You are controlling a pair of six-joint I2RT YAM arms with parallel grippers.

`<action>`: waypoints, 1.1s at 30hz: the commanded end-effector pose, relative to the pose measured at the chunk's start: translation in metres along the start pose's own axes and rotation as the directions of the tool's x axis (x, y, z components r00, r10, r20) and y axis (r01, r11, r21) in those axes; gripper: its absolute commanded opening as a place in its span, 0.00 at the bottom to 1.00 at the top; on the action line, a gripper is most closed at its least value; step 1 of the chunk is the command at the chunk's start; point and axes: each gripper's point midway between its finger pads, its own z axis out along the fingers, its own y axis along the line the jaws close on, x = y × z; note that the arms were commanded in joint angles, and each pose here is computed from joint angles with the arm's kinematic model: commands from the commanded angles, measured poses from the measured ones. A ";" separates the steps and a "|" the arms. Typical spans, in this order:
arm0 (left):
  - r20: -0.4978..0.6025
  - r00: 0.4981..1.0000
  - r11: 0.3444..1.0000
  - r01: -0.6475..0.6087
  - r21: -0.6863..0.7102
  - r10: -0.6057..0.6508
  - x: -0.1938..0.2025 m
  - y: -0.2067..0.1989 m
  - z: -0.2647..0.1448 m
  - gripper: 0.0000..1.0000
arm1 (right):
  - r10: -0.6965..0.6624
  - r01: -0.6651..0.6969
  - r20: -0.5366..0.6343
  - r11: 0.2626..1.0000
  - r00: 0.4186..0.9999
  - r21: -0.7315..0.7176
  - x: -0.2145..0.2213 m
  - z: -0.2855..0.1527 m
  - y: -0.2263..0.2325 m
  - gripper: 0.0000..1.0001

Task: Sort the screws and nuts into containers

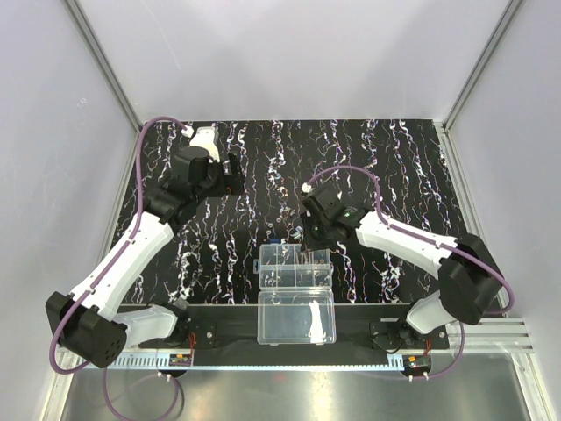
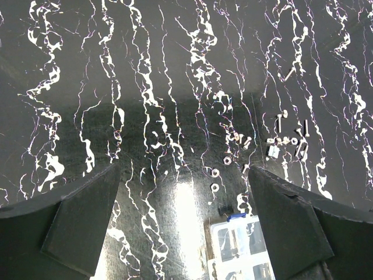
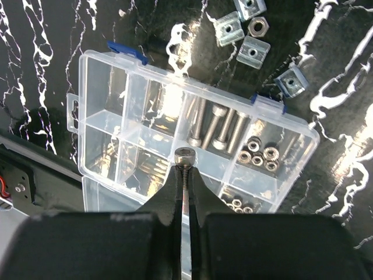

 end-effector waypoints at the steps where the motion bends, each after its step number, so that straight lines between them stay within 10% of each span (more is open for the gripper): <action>1: 0.072 0.997 0.999 0.013 0.045 -0.016 -0.025 -0.012 -0.010 0.99 | -0.014 0.017 0.056 0.999 0.998 -0.051 -0.017 0.003 0.020 0.00; 20: 0.069 0.998 1.000 0.002 0.016 -0.003 -0.024 -0.007 -0.006 0.99 | -0.119 0.120 -0.025 0.991 0.993 0.066 -0.017 0.034 0.003 0.02; 33: 0.064 0.998 1.000 0.005 0.021 -0.006 -0.023 -0.008 -0.005 0.99 | -0.102 0.106 -0.046 0.991 0.994 0.077 -0.012 0.028 0.000 0.23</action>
